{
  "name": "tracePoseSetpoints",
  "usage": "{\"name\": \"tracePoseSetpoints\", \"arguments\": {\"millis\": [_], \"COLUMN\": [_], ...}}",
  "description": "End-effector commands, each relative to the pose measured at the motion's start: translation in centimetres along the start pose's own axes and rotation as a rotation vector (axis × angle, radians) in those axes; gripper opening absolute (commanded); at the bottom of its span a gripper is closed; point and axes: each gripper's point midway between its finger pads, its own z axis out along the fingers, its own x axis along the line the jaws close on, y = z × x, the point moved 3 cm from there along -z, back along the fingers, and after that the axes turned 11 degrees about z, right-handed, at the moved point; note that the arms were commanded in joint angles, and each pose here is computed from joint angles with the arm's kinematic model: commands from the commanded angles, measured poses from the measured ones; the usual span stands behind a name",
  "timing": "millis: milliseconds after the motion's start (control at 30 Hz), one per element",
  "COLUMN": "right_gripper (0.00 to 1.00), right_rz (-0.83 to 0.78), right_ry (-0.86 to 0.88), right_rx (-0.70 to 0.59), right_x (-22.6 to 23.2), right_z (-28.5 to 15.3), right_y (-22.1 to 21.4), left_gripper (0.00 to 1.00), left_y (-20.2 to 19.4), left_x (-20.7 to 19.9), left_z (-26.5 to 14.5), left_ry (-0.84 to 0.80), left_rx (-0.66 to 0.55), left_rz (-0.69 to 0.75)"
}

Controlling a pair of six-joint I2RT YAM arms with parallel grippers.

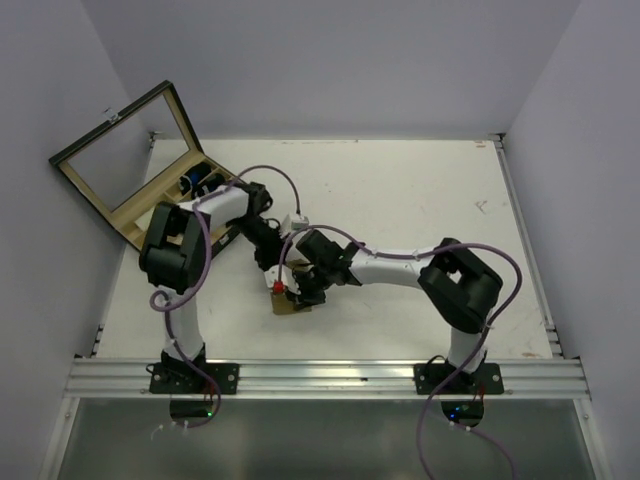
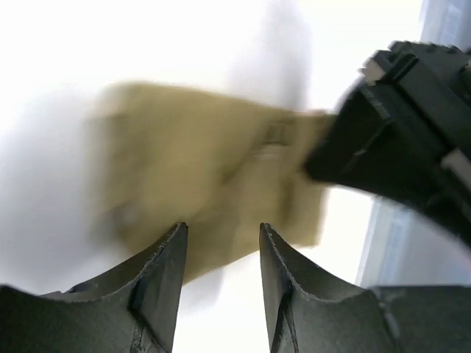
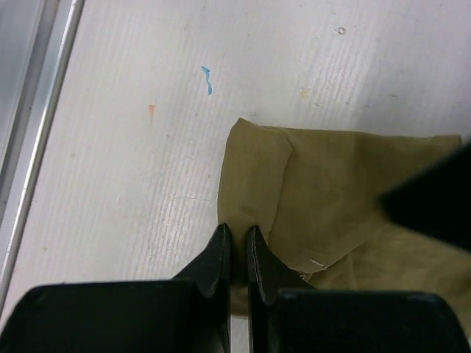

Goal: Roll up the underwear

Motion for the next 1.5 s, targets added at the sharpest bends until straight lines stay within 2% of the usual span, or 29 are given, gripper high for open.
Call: {"name": "tracePoseSetpoints", "arguments": {"millis": [0, 167, 200, 267, 300, 367, 500, 533, 700, 800, 1000, 1200, 1367, 1467], "right_gripper": [0.0, 0.0, 0.0, 0.0, 0.0, 0.0, 0.0, 0.0, 0.0, 0.0, 0.0, 0.0, 0.0, 0.0], "right_rz": [0.224, 0.39, 0.426, 0.508, 0.562, 0.652, 0.812, 0.842, 0.94, 0.997, 1.073, 1.098, 1.102, 1.105], "right_ry": [0.199, 0.262, 0.285, 0.308, 0.331, 0.353, 0.382, 0.399, 0.418, 0.418, 0.423, 0.416, 0.414, 0.417], "right_rx": [0.177, 0.159, 0.153, 0.176, 0.172, 0.178, 0.159, 0.15, 0.161, 0.175, 0.189, 0.186, 0.186, 0.183], "right_x": [3.7, 2.8, 2.8, 2.1, 1.9, 0.9, -0.5, -0.7, -1.6, -1.9, -2.3, -2.8, -2.9, -2.9], "right_z": [0.9, 1.2, 1.2, 1.7, 1.9, 2.3, 2.7, 2.6, 3.7, 4.2, 4.6, 4.5, 4.5, 4.4], "right_y": [-5.7, -5.5, -5.4, -5.8, -5.8, -6.4, -6.7, -6.7, -7.0, -7.1, -7.9, -8.4, -8.5, -8.5], "left_gripper": [0.47, 0.48, 0.48, 0.48, 0.48, 0.49, 0.5, 0.5, 0.5, 0.51, 0.51, 0.5, 0.49, 0.42], "left_y": [3.0, 3.9, 2.7, 3.0, 1.1, 1.0, -1.7, -2.6, -2.9, -2.1, -0.6, -0.8, -1.1, -1.4], "left_x": [4.3, 3.2, 2.5, 0.5, -0.1, -2.3, -4.4, -5.2, -6.1, -6.8, -7.6, -7.9, -7.1, -6.4], "left_z": [-7.9, -15.9, -15.5, -17.4, -15.5, -15.8, -12.9, -11.0, -7.3, -4.1, -0.4, 3.0, 4.1, 4.6], "left_ry": [0.327, 0.577, 0.587, 0.714, 0.704, 0.792, 0.812, 0.794, 0.866, 0.804, 0.683, 0.566, 0.573, 0.581], "left_rx": [-0.096, -0.272, -0.28, -0.293, -0.273, -0.277, -0.161, -0.132, -0.007, 0.042, 0.056, 0.093, 0.12, 0.147], "left_rz": [0.159, 0.226, 0.209, 0.313, 0.304, 0.391, 0.485, 0.513, 0.702, 0.794, 0.866, 0.88, 0.888, 0.867]}}
